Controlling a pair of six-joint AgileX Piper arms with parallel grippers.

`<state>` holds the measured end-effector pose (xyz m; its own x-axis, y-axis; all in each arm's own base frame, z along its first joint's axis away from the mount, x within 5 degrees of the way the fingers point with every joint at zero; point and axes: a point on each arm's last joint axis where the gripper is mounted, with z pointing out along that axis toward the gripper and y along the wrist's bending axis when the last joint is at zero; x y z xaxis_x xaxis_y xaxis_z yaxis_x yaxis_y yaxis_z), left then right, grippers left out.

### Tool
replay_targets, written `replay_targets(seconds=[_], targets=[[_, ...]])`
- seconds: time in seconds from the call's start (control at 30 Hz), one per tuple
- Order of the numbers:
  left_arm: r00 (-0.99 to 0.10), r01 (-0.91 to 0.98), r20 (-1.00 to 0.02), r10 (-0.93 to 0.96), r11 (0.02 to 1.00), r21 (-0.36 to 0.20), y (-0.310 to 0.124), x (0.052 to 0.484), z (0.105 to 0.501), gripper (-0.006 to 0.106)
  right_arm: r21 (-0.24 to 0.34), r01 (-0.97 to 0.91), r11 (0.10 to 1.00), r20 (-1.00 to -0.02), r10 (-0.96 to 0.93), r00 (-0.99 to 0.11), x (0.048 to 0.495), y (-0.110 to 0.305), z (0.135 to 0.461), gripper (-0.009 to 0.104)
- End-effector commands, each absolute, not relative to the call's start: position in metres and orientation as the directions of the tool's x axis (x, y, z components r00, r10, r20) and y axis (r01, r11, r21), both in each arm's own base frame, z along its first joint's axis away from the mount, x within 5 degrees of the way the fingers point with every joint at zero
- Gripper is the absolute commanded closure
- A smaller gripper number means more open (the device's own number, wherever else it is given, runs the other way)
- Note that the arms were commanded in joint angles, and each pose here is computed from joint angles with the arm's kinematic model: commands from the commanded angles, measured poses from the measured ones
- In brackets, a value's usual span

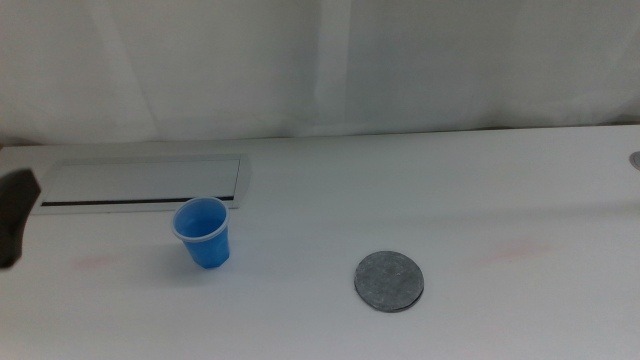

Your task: Place an empty cup on a cup mat.

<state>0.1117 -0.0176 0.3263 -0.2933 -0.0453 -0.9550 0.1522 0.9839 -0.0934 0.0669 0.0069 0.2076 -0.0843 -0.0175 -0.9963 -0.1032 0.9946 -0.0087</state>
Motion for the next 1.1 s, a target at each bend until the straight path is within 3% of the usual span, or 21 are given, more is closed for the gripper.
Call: replay_targets(seconds=[0.0, 0.23, 0.37, 0.77, 1.0, 1.07], targets=[[-0.341, 0.158, -0.94, -0.025, 0.984, -0.083, -0.019, 0.131, 0.336, 0.008, -0.018, -0.102, 0.995, -0.997, -0.025, -0.075, 0.067, 0.007, 0.207, 0.097], [-0.591, 0.197, -0.807, 0.024, 0.973, -0.116, -0.029, 0.192, 0.355, 0.008, -0.018, -0.102, 0.995, -0.997, -0.025, -0.075, 0.067, 0.007, 0.207, 0.097], [-0.677, 0.215, -0.735, 0.04, 0.966, -0.145, -0.035, 0.227, 0.364, 0.008, -0.018, -0.102, 0.995, -0.997, -0.025, -0.075, 0.067, 0.007, 0.207, 0.097], [-0.821, 0.322, -0.541, 0.182, 0.931, -0.175, -0.071, 0.298, 0.344, 0.01, -0.018, -0.102, 0.995, -0.997, -0.025, -0.075, 0.067, 0.007, 0.207, 0.097], [-0.877, 0.308, -0.417, 0.239, 0.946, -0.104, -0.083, 0.318, 0.306, 0.01, -0.018, -0.102, 0.995, -0.997, -0.025, -0.075, 0.067, 0.007, 0.207, 0.097], [-0.887, 0.304, -0.396, 0.238, 0.946, -0.112, -0.087, 0.321, 0.298, 0.01, -0.018, -0.102, 0.995, -0.997, -0.025, -0.075, 0.067, 0.007, 0.207, 0.097]])
